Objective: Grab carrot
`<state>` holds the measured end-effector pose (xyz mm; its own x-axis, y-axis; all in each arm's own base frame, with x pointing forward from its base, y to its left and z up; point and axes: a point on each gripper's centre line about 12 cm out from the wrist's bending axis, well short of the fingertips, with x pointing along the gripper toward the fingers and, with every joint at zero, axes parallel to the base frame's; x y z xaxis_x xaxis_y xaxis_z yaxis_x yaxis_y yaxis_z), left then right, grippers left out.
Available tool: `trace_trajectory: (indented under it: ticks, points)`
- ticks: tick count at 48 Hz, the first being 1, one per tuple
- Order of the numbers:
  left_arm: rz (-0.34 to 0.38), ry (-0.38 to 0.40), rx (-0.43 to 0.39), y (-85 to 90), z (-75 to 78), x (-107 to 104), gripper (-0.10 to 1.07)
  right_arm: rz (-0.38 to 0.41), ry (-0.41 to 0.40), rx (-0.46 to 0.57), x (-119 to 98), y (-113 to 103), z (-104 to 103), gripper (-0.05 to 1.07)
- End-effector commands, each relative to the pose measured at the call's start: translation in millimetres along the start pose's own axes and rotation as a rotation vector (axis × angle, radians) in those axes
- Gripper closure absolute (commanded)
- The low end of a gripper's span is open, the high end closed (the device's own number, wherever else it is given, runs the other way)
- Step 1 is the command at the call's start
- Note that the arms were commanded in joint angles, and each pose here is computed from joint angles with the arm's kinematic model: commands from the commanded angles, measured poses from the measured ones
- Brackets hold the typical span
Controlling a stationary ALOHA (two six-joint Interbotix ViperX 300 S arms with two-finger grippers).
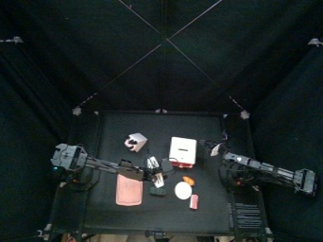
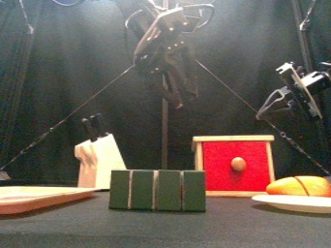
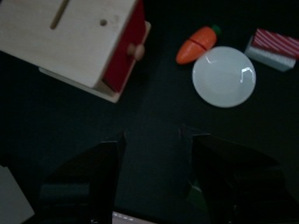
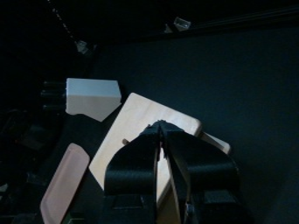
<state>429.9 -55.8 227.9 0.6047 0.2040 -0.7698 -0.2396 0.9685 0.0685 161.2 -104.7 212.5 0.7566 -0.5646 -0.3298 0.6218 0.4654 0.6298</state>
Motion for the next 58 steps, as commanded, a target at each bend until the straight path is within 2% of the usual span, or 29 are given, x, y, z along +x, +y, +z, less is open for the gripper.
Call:
trace_trajectory:
  ticks: [1, 10, 17, 24, 31, 37, 42, 50, 58]
  points:
    - [-0.022, -0.037, 0.003, -2.8, 5.0, -15, 0.10, 0.010, 0.016, -0.005, 2, 3, 0, 0.54]
    - [-0.023, -0.009, 0.072, -11.8, -15.6, -11, 0.10, 0.073, 0.096, -0.044, 1, 11, -9, 0.54]
    - [-0.032, 0.004, 0.108, -18.9, -26.2, -10, 0.10, 0.165, 0.187, -0.076, -4, 25, -17, 0.54]
    - [-0.029, 0.023, 0.116, -19.5, -34.7, -8, 0.10, 0.263, 0.236, -0.106, -12, 42, -18, 0.54]
    - [-0.043, 0.031, 0.135, -23.6, -43.5, -7, 0.10, 0.348, 0.232, -0.127, -21, 63, -10, 0.53]
    - [-0.090, 0.013, 0.147, -31.7, -50.6, -13, 0.10, 0.417, 0.233, -0.166, -27, 82, -4, 0.52]
    - [-0.126, -0.010, 0.143, -30.0, -57.2, -19, 0.10, 0.467, 0.224, -0.189, -31, 99, 5, 0.52]
    - [-0.144, -0.016, 0.154, -20.7, -72.8, -26, 0.10, 0.477, 0.220, -0.196, -21, 120, 19, 0.52]
    - [-0.158, -0.050, 0.180, -10.9, -82.4, -37, 0.10, 0.444, 0.289, -0.186, 7, 134, 16, 0.52]
